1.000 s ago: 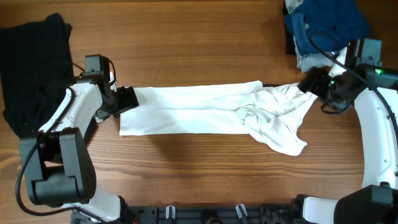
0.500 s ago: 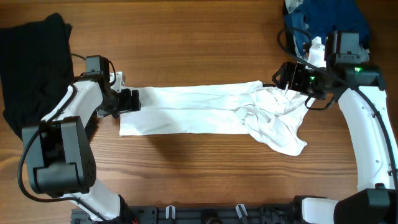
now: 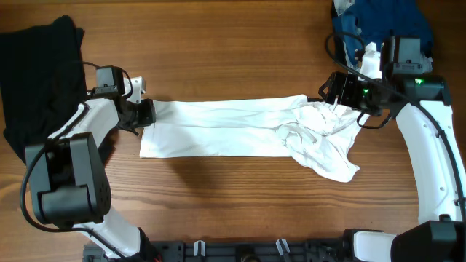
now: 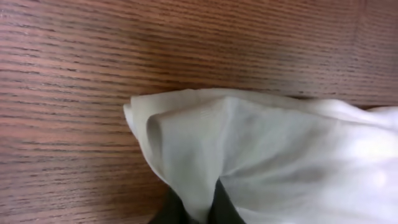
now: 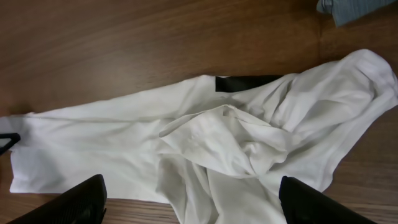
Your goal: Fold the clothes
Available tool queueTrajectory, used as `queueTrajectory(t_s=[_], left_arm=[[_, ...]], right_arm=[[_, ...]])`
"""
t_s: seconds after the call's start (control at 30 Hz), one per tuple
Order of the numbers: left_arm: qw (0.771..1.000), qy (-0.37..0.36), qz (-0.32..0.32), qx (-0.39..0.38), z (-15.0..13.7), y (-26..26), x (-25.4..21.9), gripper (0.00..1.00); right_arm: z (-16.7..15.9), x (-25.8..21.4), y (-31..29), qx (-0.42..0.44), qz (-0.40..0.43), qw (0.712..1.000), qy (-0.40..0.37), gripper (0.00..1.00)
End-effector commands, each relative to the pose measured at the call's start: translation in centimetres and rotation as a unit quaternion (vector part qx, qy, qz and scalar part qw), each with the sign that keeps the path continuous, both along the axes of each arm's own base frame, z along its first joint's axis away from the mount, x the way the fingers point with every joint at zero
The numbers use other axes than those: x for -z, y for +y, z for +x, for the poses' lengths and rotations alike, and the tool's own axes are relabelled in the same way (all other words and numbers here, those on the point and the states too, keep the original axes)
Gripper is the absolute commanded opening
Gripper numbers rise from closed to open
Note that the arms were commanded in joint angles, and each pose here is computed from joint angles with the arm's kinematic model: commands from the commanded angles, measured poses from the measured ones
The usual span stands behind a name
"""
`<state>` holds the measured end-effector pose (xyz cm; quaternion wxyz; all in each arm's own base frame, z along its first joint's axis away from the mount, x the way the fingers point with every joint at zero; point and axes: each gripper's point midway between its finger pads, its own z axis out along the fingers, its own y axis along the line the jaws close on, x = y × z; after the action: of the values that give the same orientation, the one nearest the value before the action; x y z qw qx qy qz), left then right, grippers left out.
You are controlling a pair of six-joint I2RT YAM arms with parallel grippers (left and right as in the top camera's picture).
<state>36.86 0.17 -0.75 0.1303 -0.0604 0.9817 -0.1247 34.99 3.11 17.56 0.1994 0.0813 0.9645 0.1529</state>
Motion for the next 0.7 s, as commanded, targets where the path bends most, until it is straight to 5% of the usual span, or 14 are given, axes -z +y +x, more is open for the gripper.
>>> queueTrajectory(t_s=[0.0, 0.23, 0.47, 0.67], left_arm=[[0.988, 0.145, -0.027, -0.043, -6.6, -1.5, 5.4, 0.04], [0.983, 0.130, -0.030, -0.125, -4.7, 2.2, 1.2, 0.04], [0.982, 0.112, 0.034, -0.145, -3.0, 9.2, -8.1, 0.04], [0.986, 0.060, 0.067, -0.140, -0.2, 10.9, -13.6, 0.04]], right_arm=[[0.3, -0.6, -0.2, 0.008, -0.004, 1.000, -0.007, 0.90], [0.1, -0.3, -0.4, 0.019, -0.006, 1.000, 0.003, 0.81], [0.6, 3.0, 0.9, 0.012, 0.003, 0.999, 0.053, 0.20], [1.1, 6.3, 2.9, -0.013, 0.029, 0.995, 0.098, 0.08]])
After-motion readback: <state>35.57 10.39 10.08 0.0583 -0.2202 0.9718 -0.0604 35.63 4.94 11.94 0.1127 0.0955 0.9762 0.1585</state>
